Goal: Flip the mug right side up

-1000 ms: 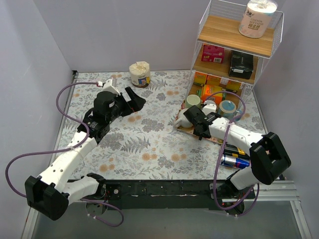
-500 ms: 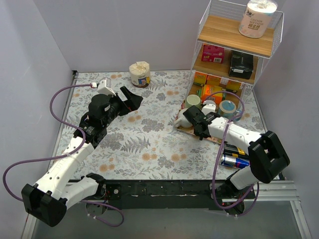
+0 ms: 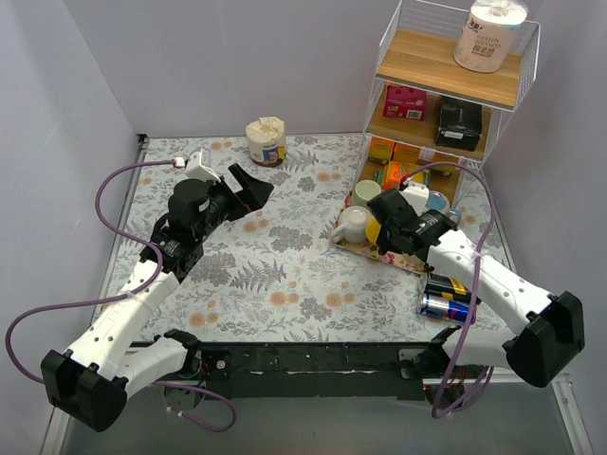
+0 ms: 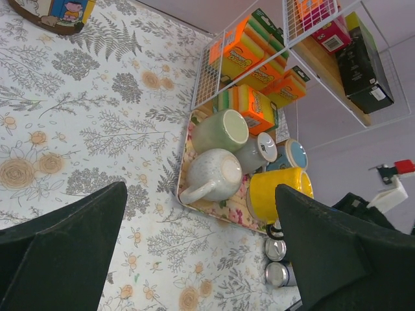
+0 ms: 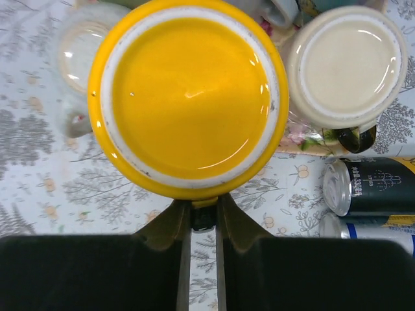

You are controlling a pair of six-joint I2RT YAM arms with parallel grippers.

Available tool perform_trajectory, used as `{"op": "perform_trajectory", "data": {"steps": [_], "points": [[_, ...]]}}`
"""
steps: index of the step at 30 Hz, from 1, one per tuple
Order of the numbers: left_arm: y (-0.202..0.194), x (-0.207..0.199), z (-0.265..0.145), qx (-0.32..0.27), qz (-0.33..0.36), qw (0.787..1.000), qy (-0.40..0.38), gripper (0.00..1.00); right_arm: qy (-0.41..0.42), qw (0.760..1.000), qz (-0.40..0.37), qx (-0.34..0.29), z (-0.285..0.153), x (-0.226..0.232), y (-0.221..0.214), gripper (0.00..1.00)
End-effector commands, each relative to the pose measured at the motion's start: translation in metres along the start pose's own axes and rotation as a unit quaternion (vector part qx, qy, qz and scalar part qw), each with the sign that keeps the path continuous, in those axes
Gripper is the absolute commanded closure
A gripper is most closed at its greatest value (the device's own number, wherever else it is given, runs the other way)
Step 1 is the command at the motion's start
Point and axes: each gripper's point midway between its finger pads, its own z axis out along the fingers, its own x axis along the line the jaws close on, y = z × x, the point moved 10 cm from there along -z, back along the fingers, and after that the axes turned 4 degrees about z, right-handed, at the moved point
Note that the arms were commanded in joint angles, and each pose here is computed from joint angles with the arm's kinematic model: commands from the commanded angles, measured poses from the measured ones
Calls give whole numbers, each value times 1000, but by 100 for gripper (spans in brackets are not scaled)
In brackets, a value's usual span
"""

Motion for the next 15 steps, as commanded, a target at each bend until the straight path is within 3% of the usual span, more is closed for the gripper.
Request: {"op": "perform_trajectory", "data": {"steps": [1,6,11,15], "points": [[4,-8,-4,-2,-10,999,-33,2,85,992,67,-58,-51,12,41,99],[2,-19,-2,29,-7,995,-92,2,230,965,90,-90,-93,24,64,99],[1,-36,-5,60,-21,979,-191,2,382,910,111,-120,-133,48,91,99],[0,-48,-10,74,-44,955,-283,2,467,865,128,-132,-156,63,106,99]]}}
